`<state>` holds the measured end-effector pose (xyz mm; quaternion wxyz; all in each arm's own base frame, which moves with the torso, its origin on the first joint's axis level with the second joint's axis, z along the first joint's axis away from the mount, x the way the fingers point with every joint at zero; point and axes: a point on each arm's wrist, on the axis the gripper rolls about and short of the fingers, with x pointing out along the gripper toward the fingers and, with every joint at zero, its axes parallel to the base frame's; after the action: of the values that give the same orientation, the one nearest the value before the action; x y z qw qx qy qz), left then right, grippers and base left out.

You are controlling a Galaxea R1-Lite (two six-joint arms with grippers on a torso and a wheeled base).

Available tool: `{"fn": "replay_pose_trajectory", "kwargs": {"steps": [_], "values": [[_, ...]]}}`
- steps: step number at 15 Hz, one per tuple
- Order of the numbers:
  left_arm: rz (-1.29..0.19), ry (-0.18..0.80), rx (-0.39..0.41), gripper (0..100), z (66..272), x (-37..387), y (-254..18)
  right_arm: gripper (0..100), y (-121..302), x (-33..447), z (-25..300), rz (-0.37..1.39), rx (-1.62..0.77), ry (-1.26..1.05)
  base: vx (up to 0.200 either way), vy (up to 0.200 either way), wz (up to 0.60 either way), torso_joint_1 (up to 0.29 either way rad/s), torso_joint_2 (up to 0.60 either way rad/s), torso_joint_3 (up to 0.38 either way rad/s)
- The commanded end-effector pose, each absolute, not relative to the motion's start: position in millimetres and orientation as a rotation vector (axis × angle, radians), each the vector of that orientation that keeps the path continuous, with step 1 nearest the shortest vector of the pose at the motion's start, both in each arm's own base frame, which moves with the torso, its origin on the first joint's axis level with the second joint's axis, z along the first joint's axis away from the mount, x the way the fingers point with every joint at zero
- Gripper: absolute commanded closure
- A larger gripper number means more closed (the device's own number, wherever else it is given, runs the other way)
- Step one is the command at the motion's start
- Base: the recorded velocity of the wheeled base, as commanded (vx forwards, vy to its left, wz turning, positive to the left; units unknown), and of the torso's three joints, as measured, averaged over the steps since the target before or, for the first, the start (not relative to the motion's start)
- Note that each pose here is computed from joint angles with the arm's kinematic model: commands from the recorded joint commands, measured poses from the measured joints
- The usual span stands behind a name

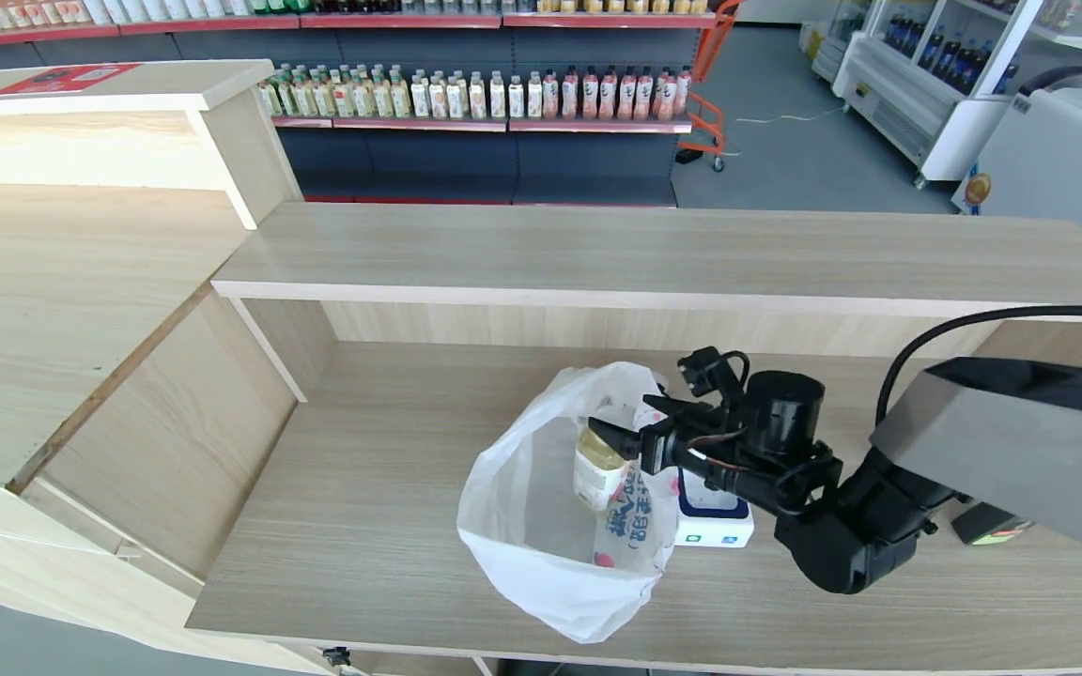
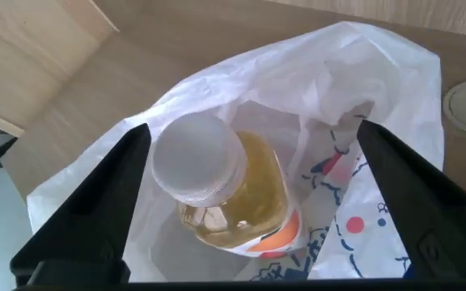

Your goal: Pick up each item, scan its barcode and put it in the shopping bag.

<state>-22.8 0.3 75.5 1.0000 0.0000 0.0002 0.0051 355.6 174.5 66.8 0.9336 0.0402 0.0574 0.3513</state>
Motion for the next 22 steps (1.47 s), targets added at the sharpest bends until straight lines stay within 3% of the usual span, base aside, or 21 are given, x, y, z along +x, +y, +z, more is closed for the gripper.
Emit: {"fn": "replay_pose_trajectory", "kwargs": {"steps": [1, 2, 4, 7, 11, 14, 18, 22], "values": [[0.011, 0.0, 0.0, 0, 75, -23, 0, 0, 122, 310, 130, 0.63, 0.123, 0.145, 0.0, 0.0, 0.0, 0.0, 0.0, 0.0], [0.011, 0.0, 0.0, 0, 75, -23, 0, 0, 110, 296, 137, 0.607, 0.123, 0.16, 0.0, 0.0, 0.0, 0.0, 0.0, 0.0], [0.011, 0.0, 0.0, 0, 75, -23, 0, 0, 50, 217, 156, 0.447, 0.109, 0.238, 0.0, 0.0, 0.0, 0.0, 0.0, 0.0], [0.011, 0.0, 0.0, 0, 75, -23, 0, 0, 20, 137, 169, 0.223, 0.114, 0.223, 0.0, 0.0, 0.0, 0.0, 0.0, 0.0], [0.011, 0.0, 0.0, 0, 75, -23, 0, 0, 6, 53, 124, 0.115, 0.112, 0.153, 0.0, 0.0, 0.0, 0.0, 0.0, 0.0], [0.011, 0.0, 0.0, 0, 75, -23, 0, 0, 3, 26, 118, 0.107, 0.092, 0.128, 0.0, 0.0, 0.0, 0.0, 0.0, 0.0], [0.011, 0.0, 0.0, 0, 75, -23, 0, 0, -3, -16, 76, 0.06, 0.027, 0.1, 0.0, 0.0, 0.0, 0.0, 0.0, 0.0], [0.011, 0.0, -0.002, 0, 75, -23, 0, 0, -3, -15, 78, 0.055, 0.029, 0.094, 0.0, 0.0, 0.0, 0.0, 0.0, 0.0]]}}
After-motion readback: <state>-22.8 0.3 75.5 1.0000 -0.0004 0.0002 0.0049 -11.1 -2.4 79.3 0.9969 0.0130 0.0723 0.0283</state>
